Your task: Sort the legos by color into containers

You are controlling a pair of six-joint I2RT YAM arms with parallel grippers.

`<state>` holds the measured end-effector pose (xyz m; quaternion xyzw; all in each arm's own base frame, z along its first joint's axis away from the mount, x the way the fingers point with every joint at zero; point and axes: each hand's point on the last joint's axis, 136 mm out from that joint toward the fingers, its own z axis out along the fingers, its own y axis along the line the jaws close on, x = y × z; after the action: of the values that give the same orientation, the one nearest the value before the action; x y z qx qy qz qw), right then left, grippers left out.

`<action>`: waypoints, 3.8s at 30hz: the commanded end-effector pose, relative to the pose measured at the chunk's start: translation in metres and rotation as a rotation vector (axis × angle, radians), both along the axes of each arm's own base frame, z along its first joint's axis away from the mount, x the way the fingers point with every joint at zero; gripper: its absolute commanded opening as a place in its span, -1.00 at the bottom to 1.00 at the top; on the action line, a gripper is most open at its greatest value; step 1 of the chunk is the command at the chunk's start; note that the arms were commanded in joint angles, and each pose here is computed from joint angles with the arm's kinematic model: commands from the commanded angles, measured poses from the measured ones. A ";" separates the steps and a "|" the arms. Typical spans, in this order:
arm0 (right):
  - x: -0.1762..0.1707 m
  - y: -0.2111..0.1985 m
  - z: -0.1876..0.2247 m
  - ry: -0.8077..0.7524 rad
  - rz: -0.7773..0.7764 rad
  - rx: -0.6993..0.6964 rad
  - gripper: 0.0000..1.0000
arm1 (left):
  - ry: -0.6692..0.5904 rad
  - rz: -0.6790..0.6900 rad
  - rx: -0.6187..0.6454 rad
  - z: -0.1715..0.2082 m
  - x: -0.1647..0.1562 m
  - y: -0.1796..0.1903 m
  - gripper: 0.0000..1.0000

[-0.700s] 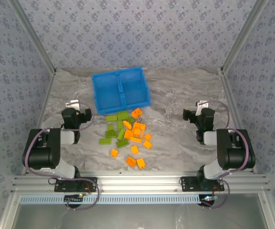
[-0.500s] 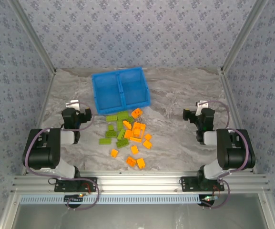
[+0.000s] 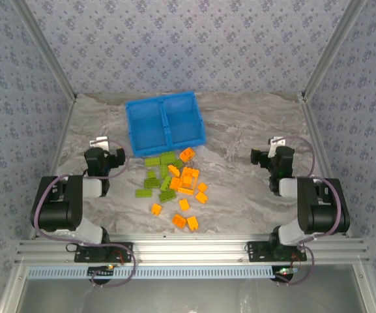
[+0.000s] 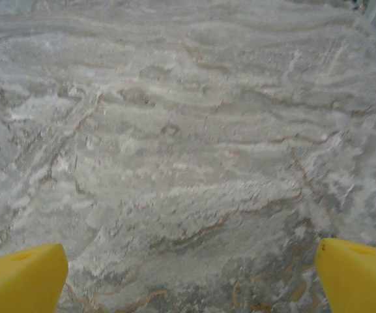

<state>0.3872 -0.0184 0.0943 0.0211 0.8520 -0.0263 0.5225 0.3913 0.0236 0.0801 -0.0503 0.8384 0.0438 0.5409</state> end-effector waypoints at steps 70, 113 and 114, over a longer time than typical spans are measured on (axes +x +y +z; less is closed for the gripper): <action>-0.016 0.306 -0.064 0.647 0.079 0.317 0.09 | -0.014 -1.028 0.069 0.177 -0.140 -0.198 0.98; -0.028 0.295 -0.017 0.590 0.428 -0.063 -0.43 | 0.009 -1.026 0.085 0.168 -0.139 -0.197 0.99; -0.032 0.295 -0.007 0.570 0.433 -0.070 -0.43 | 0.007 -1.025 0.083 0.168 -0.139 -0.196 0.98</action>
<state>0.3715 0.2753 0.0508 -0.1804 0.9538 0.0455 0.2361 0.2530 -0.1692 0.2422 0.3802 0.7667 -0.1903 0.4811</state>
